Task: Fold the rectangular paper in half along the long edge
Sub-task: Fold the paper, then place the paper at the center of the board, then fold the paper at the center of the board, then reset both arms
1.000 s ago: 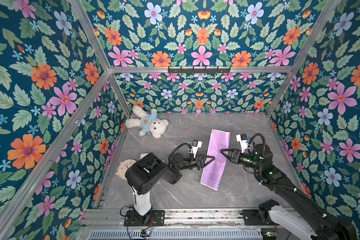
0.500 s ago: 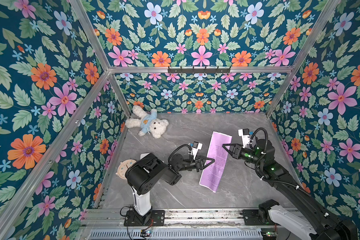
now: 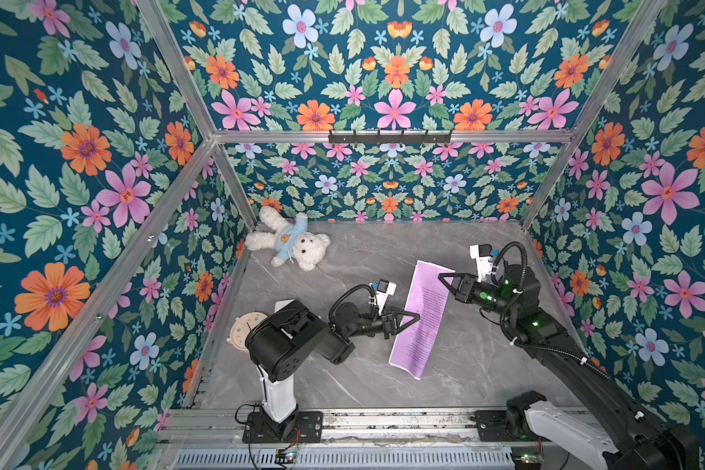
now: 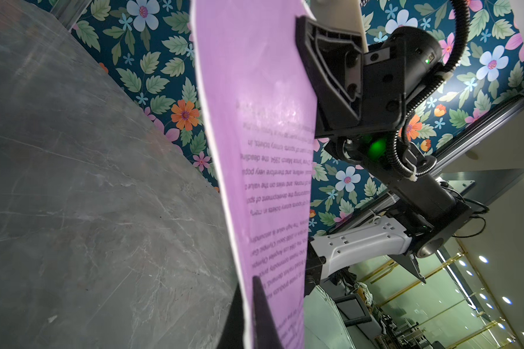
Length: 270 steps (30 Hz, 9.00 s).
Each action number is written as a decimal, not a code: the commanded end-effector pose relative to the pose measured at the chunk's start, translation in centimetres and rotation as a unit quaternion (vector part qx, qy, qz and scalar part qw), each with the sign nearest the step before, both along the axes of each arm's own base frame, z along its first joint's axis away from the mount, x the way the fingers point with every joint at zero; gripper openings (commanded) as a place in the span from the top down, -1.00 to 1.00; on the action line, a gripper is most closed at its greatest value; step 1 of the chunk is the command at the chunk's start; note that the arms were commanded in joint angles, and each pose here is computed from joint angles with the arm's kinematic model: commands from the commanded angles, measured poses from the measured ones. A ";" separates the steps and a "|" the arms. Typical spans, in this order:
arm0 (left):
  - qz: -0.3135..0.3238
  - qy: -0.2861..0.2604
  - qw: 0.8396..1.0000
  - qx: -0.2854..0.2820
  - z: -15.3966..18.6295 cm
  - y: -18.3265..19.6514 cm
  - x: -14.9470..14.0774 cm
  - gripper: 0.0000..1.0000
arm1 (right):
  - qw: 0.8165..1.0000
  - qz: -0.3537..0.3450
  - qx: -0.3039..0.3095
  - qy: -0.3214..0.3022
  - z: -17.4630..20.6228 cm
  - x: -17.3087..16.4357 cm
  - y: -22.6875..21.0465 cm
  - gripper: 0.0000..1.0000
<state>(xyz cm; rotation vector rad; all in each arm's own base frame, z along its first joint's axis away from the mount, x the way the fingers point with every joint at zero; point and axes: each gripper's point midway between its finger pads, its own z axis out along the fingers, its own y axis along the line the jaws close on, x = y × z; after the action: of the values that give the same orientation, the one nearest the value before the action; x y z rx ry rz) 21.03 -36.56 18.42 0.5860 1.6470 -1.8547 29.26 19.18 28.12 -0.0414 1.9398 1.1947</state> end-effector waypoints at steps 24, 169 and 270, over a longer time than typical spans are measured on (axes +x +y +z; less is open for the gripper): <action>0.075 -0.041 0.991 -0.100 6.3 -0.5 4.7 1.00 | 0.996 0.065 0.035 0.059 -5.7 -3.4 2.1 0.83; 0.276 -0.073 0.937 0.199 -3.6 7.4 7.3 -0.98 | 0.918 -0.103 -0.216 0.315 -25.6 -3.0 -3.6 0.63; 0.431 -0.209 0.812 0.334 0.7 16.6 14.0 -0.97 | 0.888 -0.355 -0.291 -0.019 -12.8 5.3 -19.6 -0.90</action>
<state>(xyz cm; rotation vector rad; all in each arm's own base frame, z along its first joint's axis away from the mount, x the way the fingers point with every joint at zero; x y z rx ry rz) 33.95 -23.35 19.25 0.3542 1.8081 -0.6830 34.05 0.91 13.86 0.3572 2.0308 0.2418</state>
